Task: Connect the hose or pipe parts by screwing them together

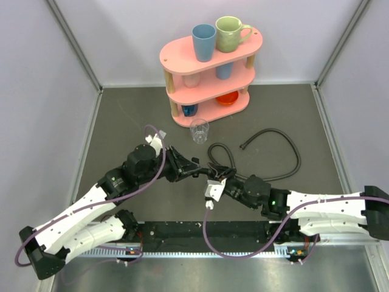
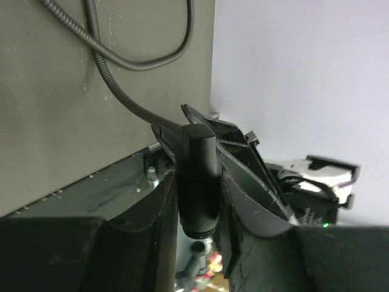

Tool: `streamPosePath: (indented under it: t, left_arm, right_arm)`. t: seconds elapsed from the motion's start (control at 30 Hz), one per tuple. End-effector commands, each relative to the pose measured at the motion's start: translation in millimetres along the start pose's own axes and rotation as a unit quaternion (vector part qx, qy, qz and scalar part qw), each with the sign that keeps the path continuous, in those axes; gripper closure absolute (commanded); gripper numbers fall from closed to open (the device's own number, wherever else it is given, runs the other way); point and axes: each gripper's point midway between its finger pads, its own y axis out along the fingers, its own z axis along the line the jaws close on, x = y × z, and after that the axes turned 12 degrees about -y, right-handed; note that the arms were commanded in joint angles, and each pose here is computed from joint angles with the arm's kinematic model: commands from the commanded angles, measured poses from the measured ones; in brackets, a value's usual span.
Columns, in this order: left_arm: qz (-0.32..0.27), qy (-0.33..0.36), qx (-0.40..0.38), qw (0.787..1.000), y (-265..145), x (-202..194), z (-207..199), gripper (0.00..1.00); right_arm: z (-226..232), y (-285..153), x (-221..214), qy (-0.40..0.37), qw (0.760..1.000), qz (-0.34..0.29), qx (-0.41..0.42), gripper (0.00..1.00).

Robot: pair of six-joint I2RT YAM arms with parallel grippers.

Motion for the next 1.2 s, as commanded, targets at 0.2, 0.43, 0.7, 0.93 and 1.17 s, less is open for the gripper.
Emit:
streamPosePath:
  t: [0.2, 0.43, 0.7, 0.93, 1.17]
  left_arm:
    - [0.015, 0.322, -0.155, 0.934, -3, -10, -27, 1.0]
    - [0.037, 0.463, -0.266, 0.845, -22, -32, -30, 1.0]
    - [0.106, 0.591, -0.344, 0.722, -33, -64, -23, 1.0]
    - [0.109, 0.715, -0.361, 0.589, -33, -66, -6, 1.0]
    - [0.17, 0.738, -0.331, 0.563, -22, -66, 23, 1.0]
  right_arm:
    - [-13, 5, 41, 0.129, 0.982, -0.095, 0.105, 1.0]
    - [-15, 4, 46, 0.18, 0.964, -0.129, 0.147, 1.0]
    - [-10, 9, 46, 0.248, 0.931, -0.138, 0.231, 1.0]
    - [5, 2, 50, 0.317, 0.874, -0.142, 0.34, 1.0]
    - [6, -6, 42, 0.338, 0.86, -0.138, 0.357, 1.0]
